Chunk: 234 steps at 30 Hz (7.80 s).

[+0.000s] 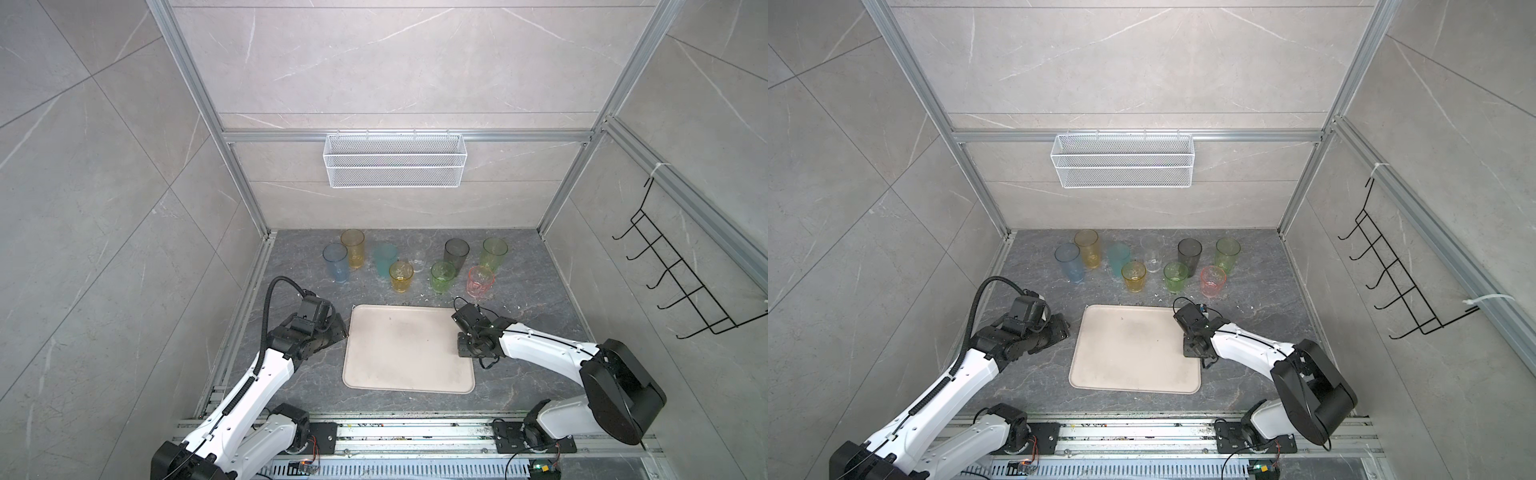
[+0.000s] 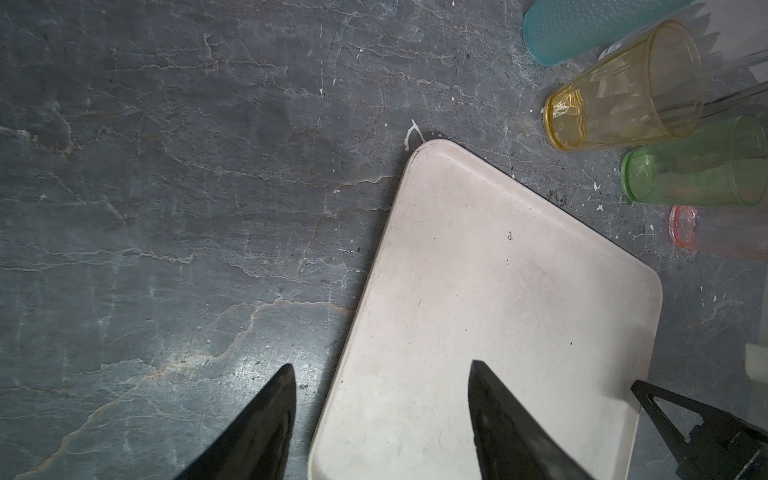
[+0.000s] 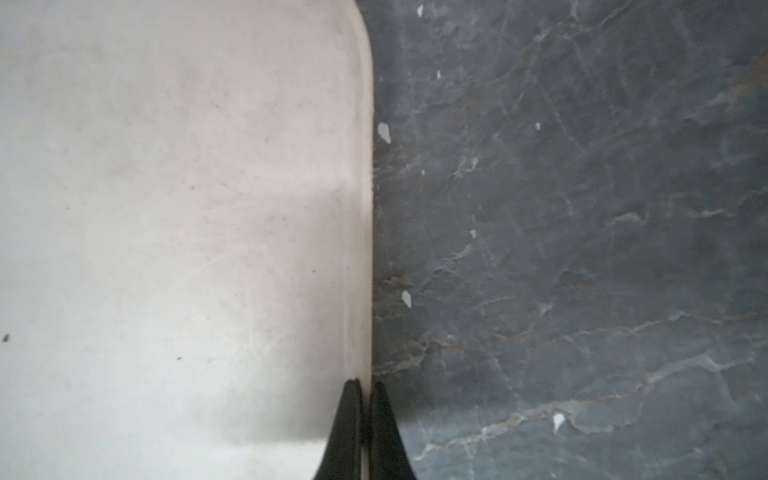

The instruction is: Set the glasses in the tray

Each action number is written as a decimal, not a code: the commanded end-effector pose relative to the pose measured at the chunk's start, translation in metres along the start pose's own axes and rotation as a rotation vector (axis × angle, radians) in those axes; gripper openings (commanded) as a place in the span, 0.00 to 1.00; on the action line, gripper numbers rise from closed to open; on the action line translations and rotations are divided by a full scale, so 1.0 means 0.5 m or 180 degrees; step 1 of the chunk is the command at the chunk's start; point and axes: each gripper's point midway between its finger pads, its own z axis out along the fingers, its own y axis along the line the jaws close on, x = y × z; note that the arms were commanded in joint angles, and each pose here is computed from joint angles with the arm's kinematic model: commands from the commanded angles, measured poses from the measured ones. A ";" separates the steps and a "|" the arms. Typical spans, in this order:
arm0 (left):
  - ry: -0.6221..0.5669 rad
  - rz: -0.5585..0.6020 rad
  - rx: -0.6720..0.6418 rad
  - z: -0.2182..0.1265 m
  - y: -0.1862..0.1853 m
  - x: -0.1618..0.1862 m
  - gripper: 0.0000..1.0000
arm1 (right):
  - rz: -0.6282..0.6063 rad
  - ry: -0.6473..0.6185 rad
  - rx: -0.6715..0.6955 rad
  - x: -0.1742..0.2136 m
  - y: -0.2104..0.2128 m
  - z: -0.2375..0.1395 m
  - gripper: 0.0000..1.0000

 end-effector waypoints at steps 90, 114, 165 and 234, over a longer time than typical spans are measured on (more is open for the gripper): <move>0.0231 -0.0069 -0.0588 0.212 -0.055 -0.460 0.39 | -0.1046 -0.2245 -0.2416 -0.218 0.267 -0.270 0.79; 0.0252 -0.0050 -0.0605 0.235 -0.038 -0.456 0.15 | -0.1159 -0.2123 -0.2437 -0.212 0.294 -0.245 0.78; 0.0936 0.1143 -0.0775 0.023 -0.165 -0.197 0.00 | -0.1236 -0.1998 -0.2199 -0.200 0.325 -0.223 0.78; 0.0473 0.1024 -0.0715 0.018 -0.214 -0.243 0.56 | -0.1269 -0.1913 -0.2068 -0.201 0.330 -0.211 0.79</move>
